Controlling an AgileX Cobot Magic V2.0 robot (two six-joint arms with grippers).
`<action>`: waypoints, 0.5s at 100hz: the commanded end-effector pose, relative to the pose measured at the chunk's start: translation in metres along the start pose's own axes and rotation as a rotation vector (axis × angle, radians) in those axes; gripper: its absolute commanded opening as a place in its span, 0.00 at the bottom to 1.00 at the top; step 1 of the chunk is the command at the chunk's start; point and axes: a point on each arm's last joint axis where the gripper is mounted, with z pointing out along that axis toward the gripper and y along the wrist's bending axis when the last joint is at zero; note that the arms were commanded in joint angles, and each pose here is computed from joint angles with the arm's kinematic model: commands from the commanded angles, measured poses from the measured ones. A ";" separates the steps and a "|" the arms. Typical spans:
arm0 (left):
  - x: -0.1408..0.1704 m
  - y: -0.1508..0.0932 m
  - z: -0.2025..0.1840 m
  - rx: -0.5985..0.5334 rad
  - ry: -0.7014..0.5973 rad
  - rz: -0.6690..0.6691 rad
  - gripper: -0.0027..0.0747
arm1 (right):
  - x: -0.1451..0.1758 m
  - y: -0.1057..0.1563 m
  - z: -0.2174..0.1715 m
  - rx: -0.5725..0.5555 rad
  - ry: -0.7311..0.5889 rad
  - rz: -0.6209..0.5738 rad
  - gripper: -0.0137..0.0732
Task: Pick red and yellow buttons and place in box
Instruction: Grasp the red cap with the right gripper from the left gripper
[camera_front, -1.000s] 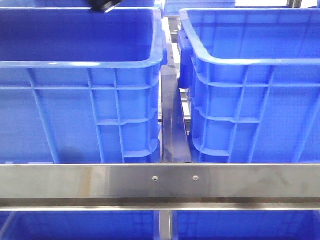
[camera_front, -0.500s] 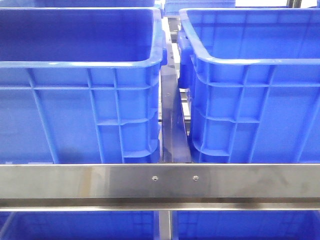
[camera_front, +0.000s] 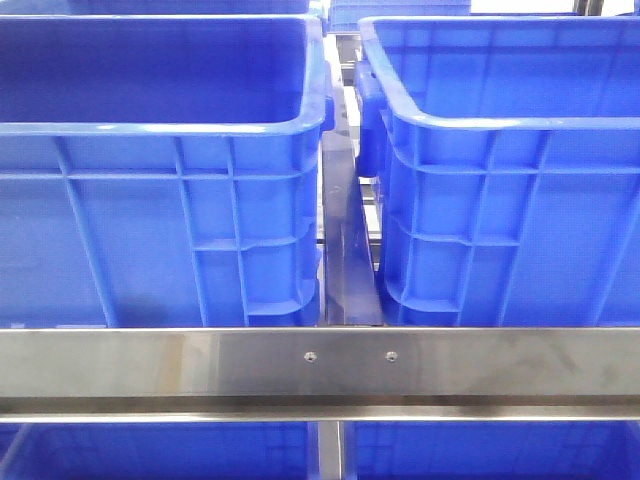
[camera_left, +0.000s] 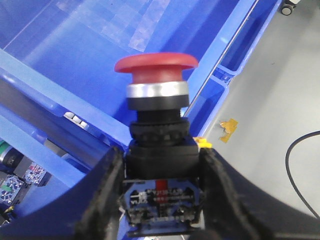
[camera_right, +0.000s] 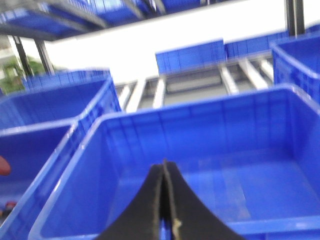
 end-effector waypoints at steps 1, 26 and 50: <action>-0.014 -0.002 -0.025 0.002 -0.128 0.005 0.01 | -0.030 0.007 0.012 0.011 0.066 0.001 0.08; -0.014 -0.002 -0.025 0.002 -0.128 0.005 0.01 | -0.056 0.018 0.049 0.014 0.259 0.074 0.08; -0.014 -0.002 -0.025 0.002 -0.128 0.005 0.01 | -0.045 0.020 0.074 -0.001 0.360 0.168 0.19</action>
